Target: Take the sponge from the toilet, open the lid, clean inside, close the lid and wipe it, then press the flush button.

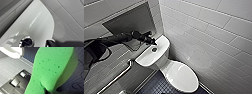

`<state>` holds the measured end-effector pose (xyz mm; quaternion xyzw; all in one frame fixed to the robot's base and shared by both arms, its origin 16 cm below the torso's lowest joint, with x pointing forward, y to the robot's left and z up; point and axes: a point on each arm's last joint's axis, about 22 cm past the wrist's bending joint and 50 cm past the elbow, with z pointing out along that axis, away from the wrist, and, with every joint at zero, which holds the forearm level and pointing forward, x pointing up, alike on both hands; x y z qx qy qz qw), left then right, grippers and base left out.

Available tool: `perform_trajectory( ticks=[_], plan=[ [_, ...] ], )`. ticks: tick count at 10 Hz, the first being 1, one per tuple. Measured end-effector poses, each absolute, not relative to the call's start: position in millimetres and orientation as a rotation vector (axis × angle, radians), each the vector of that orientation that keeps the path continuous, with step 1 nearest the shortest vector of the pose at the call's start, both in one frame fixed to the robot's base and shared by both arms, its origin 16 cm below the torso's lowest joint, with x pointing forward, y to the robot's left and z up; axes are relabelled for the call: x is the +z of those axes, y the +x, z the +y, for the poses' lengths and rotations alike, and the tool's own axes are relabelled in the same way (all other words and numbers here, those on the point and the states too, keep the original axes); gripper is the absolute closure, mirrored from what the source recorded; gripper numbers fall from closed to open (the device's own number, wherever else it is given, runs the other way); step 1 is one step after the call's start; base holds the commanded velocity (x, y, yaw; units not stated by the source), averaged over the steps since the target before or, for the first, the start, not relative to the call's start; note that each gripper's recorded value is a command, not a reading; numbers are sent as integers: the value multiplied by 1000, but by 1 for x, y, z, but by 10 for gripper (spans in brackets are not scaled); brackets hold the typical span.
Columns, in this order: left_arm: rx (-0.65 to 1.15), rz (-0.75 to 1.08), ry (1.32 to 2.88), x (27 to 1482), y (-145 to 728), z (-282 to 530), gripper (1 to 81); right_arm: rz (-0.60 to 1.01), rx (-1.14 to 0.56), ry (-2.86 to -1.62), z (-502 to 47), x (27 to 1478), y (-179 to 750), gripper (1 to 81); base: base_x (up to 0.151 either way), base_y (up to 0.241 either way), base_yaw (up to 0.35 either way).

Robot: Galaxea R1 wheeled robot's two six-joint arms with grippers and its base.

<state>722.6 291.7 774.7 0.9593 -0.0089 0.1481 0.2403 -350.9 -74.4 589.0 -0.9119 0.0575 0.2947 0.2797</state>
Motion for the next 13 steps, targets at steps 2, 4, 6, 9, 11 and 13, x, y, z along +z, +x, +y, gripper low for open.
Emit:
perform_trajectory(
  ticks=[2, 4, 6, 9, 11, 13],
  plan=[
    [417, -138, 2610, 803, 712, 290, 811, 152, 780, -2448, -74, 584, -346, 811, 0, 0, 0],
    [453, -271, 2597, 831, 694, 294, 811, 142, 755, -2459, -77, 572, -333, 811, 0, 0, 0],
    [443, -362, 2582, 850, 651, 307, 811, 128, 721, -2474, -82, 556, -317, 811, 0, 0, 0],
    [455, -351, 2606, 893, 563, 364, 811, 100, 653, -2492, -84, 537, -294, 811, 0, 0, 0],
    [363, -256, 2661, 890, 473, 406, 811, 71, 559, -2517, -87, 518, -268, 811, 0, 0, 0],
    [304, -228, 2664, 874, 400, 411, 811, 43, 477, -2534, -88, 505, -247, 811, 0, 0, 0]
  ],
)
